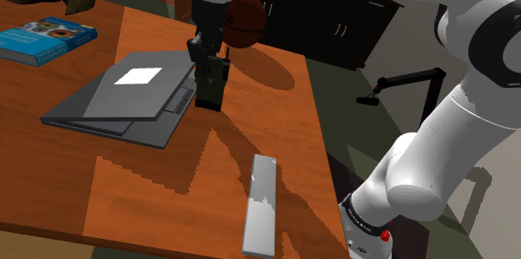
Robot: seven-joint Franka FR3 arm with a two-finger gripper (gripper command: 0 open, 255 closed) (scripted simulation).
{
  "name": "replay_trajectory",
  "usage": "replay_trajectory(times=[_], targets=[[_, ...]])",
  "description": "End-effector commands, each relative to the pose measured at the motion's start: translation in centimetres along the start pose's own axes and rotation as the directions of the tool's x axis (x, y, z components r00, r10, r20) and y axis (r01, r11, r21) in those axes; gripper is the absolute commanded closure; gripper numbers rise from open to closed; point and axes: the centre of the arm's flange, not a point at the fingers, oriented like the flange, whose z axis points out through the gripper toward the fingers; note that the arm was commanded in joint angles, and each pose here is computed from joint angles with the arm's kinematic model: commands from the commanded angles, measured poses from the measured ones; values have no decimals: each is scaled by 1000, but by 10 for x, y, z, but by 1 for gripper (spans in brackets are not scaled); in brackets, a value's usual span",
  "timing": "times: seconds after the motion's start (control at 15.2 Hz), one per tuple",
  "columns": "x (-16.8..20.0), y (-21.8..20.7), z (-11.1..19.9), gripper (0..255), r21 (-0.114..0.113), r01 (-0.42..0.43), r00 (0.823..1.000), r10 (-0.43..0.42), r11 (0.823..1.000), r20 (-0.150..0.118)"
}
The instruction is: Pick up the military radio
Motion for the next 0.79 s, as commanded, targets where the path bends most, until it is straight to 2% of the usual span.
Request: replay_trajectory(times=[0.0,0.26,0.73], targets=[[0,0,1,255,0,0,1000,0,1000,2],[-1,0,1,255,0,0,1000,0,1000,2],[-1,0,-36,255,0,0,1000,0,1000,2]])
